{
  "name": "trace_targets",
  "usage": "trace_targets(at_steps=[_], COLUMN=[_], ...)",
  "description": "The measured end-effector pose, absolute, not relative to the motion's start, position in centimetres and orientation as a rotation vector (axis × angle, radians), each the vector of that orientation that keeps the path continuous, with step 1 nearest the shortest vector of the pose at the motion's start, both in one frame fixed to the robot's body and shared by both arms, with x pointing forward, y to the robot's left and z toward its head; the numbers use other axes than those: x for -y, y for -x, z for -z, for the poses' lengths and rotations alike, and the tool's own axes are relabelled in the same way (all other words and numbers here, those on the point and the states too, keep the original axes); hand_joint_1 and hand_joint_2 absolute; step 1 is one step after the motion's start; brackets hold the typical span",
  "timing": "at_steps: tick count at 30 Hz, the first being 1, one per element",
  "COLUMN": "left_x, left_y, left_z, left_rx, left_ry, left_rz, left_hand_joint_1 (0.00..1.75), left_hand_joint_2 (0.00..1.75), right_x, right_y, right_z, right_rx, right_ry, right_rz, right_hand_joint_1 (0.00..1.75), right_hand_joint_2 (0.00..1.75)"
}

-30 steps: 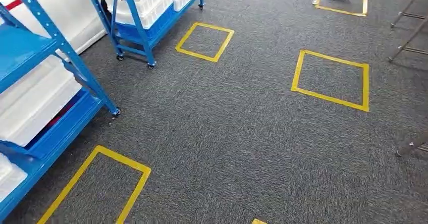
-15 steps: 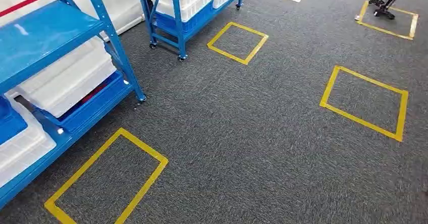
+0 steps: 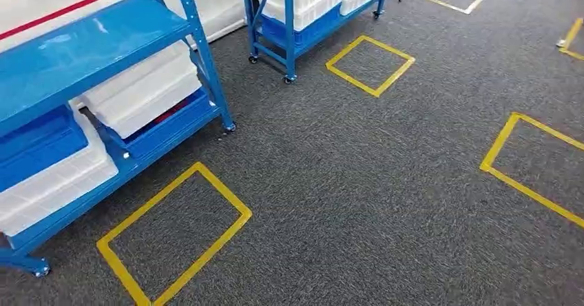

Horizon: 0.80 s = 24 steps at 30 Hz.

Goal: Take the parts from the cabinet and place them on the table.

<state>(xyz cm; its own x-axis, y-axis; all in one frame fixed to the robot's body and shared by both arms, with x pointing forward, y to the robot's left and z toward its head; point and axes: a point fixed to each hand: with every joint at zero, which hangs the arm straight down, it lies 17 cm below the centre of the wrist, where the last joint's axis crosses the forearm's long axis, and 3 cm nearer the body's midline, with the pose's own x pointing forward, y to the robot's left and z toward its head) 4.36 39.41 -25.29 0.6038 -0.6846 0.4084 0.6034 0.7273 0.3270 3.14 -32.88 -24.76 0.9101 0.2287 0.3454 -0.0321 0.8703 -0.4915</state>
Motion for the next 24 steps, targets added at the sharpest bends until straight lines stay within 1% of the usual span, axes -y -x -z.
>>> trace_targets(at_steps=[11,24], left_x=[-39.6,-39.2], left_y=[-3.0,-3.3], left_z=[25.5,25.6], left_rx=[0.502,0.507], left_ry=[-0.148,-0.142], left_rz=[0.762,0.77], left_hand_joint_1=[0.0,0.0], left_hand_joint_2=[0.0,0.0], right_x=[32.9,33.0], right_y=[-3.3,-3.2], right_z=[24.9,24.8], right_rx=[0.399,0.402], right_ry=[0.494,0.494], right_rz=[-0.135,-0.141], right_hand_joint_1=[0.0,0.0], right_hand_joint_2=[0.0,0.0])
